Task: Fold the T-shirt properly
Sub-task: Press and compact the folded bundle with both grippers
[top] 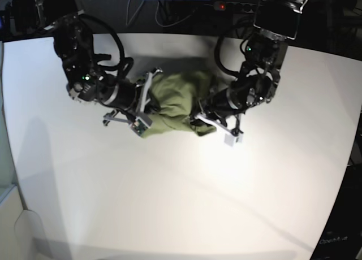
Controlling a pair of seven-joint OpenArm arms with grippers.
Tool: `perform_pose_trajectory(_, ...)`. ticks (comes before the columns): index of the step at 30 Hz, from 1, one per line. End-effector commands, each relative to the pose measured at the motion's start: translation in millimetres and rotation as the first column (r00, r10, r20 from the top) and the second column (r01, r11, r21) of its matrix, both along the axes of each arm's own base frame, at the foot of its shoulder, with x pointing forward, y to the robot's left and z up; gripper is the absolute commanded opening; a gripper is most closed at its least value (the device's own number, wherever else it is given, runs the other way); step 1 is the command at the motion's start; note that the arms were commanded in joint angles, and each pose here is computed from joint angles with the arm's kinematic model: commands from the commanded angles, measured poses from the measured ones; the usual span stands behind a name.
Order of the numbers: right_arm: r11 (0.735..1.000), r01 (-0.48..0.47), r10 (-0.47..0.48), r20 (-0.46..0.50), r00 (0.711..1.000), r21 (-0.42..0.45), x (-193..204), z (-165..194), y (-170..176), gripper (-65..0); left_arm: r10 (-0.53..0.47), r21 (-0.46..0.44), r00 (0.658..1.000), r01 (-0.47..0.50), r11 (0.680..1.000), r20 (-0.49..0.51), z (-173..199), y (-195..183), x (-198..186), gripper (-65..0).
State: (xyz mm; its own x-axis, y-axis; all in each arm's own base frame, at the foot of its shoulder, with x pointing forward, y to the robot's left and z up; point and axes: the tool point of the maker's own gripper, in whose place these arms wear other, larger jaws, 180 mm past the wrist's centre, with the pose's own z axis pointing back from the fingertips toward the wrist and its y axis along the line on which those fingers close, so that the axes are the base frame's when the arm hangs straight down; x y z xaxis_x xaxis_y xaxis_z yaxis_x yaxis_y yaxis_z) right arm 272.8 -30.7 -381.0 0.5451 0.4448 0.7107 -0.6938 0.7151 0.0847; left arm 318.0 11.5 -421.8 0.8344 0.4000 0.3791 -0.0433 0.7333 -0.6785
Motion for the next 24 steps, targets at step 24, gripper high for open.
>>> perform_pose_trajectory(24,0.988,0.143,-0.138,-0.103,0.985,0.049,-2.1,-79.3,-38.9,-64.7,0.051,0.063,0.999,-0.052,0.997,0.013,-14.6,31.4,14.1,-63.4)
